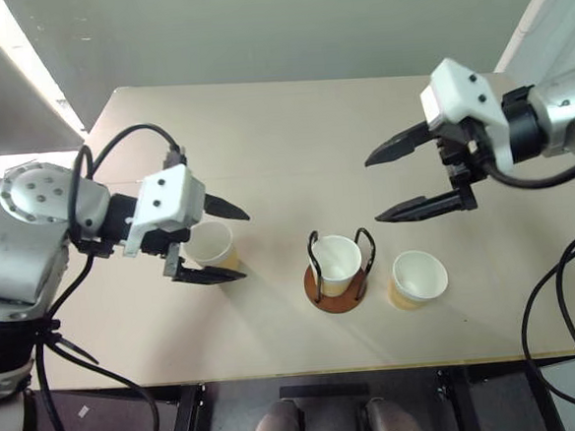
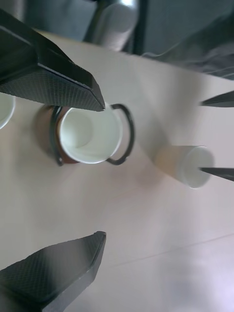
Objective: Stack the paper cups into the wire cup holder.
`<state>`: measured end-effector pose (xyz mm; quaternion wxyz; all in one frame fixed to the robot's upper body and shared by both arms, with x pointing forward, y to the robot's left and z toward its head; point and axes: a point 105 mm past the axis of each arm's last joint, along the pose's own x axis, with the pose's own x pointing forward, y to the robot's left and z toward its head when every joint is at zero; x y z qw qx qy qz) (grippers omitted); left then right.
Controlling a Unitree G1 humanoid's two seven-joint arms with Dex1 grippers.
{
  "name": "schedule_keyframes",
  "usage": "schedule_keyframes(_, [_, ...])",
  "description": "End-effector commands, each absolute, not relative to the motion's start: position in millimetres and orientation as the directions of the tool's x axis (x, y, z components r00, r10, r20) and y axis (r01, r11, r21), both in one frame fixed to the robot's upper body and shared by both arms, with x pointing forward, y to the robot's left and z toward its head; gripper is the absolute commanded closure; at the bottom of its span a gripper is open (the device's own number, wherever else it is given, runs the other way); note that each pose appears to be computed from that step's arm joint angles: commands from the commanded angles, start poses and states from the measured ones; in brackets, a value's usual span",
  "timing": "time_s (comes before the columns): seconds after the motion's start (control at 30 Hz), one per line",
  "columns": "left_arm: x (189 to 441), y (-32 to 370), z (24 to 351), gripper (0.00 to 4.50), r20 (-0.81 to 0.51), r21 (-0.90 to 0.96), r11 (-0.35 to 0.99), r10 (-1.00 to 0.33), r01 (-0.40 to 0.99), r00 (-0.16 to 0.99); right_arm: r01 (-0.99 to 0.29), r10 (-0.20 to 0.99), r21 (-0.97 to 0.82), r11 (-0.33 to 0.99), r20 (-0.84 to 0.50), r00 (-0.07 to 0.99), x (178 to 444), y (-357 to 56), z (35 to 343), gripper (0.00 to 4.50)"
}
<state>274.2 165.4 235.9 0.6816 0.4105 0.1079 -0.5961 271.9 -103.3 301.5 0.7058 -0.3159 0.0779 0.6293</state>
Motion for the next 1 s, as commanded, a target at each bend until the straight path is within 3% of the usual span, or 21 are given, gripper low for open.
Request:
schedule_keyframes(0.03, [281.9,177.2,229.9,0.00,-0.706,0.496,-0.076,-0.615,0.865,0.351,-0.929,0.884,-0.369,0.012,-0.430,0.182,260.0,-105.6,323.3,0.44])
schedule_keyframes(0.6, [298.2,209.0,194.8,0.00,-0.815,0.495,-0.109,-0.403,0.862,0.417,-0.941,0.896,-0.338,0.027,-0.408,0.173,246.3,-108.5,324.4,0.44])
schedule_keyframes(0.8, [303.1,209.2,178.8,0.00,-0.839,0.450,-0.122,-0.395,0.885,0.373,-0.938,0.900,-0.346,0.037,-0.397,0.182,249.6,-108.7,323.0,0.44])
schedule_keyframes(1.0, [305.2,197.3,179.7,1.96,-0.828,0.440,-0.144,-0.446,0.886,0.339,-0.915,0.905,-0.402,0.035,-0.375,0.199,253.5,-113.9,318.4,0.41])
